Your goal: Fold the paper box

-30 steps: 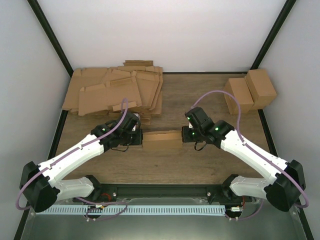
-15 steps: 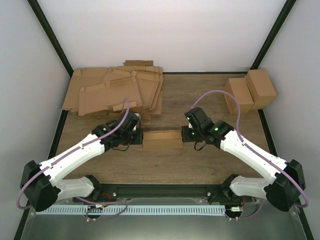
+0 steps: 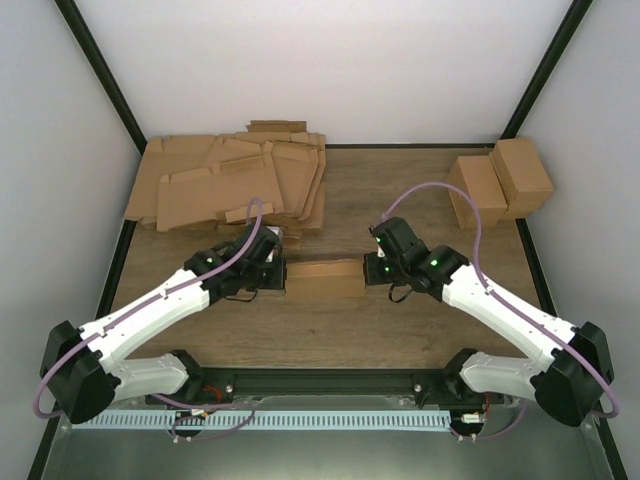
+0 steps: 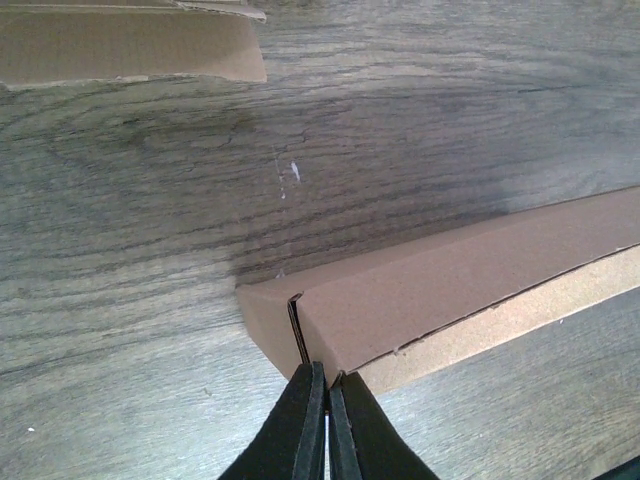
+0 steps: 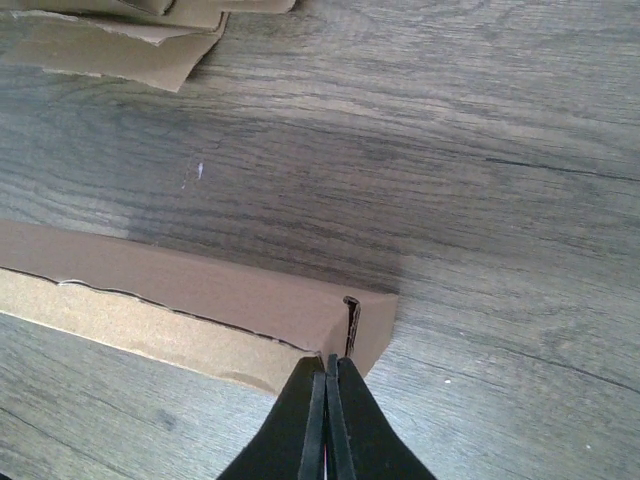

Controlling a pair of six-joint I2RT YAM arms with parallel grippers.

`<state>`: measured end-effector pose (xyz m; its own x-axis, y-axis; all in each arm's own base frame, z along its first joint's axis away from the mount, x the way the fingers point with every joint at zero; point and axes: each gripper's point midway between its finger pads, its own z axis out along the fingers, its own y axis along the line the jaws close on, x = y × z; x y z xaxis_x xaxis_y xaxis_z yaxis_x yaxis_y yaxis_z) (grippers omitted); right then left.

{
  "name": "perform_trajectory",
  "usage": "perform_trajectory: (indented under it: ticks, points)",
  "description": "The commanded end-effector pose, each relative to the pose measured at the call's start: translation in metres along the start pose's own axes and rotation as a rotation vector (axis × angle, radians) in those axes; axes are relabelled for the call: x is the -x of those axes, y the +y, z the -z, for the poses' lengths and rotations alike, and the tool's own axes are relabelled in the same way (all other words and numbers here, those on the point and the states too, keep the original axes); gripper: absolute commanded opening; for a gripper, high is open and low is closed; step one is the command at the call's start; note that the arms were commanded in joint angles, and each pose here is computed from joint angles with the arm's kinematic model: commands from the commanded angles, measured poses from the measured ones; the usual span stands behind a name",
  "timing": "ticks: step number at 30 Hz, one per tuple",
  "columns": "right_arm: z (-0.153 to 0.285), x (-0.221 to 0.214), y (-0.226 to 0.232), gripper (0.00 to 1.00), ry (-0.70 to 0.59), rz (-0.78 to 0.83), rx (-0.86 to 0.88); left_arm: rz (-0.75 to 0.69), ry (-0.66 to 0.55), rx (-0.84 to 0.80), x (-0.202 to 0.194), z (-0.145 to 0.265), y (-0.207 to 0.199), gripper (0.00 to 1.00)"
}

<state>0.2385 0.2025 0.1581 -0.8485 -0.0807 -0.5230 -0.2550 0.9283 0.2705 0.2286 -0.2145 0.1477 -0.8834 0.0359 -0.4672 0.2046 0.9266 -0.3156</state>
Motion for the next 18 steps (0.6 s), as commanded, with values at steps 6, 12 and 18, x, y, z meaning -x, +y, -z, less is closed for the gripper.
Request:
perform_trajectory:
  ticks: [6,12,18]
  points:
    - [-0.018,-0.046,0.003,0.01,0.073,-0.015,0.032,-0.022,-0.009,-0.057,-0.024,-0.007,-0.001,0.04]
    - [-0.027,-0.055,0.002,0.01,0.069,-0.04,0.02,0.001,-0.06,-0.075,-0.029,-0.008,0.004,0.04]
    - [-0.026,-0.056,-0.002,0.01,0.057,-0.048,0.013,0.003,-0.045,-0.075,-0.035,-0.016,0.005,0.04]
